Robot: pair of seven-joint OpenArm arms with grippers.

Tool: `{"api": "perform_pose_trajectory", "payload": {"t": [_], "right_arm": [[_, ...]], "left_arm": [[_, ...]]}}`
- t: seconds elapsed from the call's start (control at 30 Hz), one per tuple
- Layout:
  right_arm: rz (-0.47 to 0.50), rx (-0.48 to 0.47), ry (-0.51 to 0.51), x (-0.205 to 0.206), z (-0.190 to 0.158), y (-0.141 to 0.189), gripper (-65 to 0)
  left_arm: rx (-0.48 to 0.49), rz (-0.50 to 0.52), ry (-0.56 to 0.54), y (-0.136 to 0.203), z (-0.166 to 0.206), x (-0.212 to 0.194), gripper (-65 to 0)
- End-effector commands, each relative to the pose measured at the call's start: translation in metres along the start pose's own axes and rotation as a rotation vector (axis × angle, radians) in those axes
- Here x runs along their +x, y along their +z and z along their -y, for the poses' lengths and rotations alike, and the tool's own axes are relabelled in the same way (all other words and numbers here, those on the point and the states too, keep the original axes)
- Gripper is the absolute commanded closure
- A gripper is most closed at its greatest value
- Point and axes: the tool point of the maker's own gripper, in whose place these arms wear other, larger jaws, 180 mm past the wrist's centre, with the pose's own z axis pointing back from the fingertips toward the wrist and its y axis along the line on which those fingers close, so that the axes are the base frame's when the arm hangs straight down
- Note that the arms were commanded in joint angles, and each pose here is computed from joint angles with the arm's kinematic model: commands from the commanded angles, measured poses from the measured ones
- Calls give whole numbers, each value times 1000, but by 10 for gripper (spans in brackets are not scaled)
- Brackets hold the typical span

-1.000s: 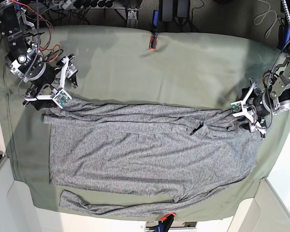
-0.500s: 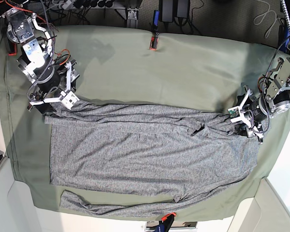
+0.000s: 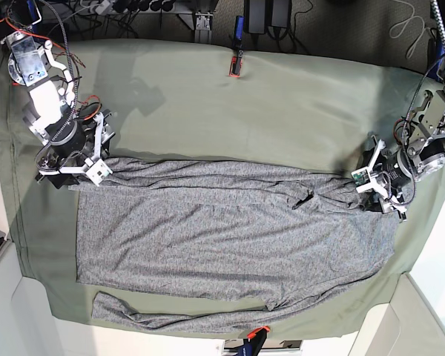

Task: Fold the T-shirt properly
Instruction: 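Hold the shoulder edge with both grippers and adjust the grip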

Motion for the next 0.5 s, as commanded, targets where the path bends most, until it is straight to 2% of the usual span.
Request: {"api": "perform_pose_trajectory", "payload": {"t": [0.0,0.07,0.1,0.2,0.27,0.3,0.47], "right_arm": [[-42,-10,5,-10,7,0,-449],[-41,-14,-8,-10,7,0,-419],[-43,-27,-16,-10,9,0,-376],[-43,-57,-42,-10,15,1,-169],[-44,-73,-50,-11,18,1,-16],[-45,-78,-43,-11,18,1,0],[-67,-150,8,-12,32,5,0]], "left_arm": [[-3,-10,-21,0,-3,-3,-380],[-5,-9,-48,-2,-1,0,-254],[3,-12,-62,-3,-2,0,-172],[37,-15,-75,-3,-8,0,-4],[54,-19,-79,-2,-12,-2,0],[71,-22,-81,-1,-15,-3,0],[89,-42,-72,10,-26,-18,0]]}}
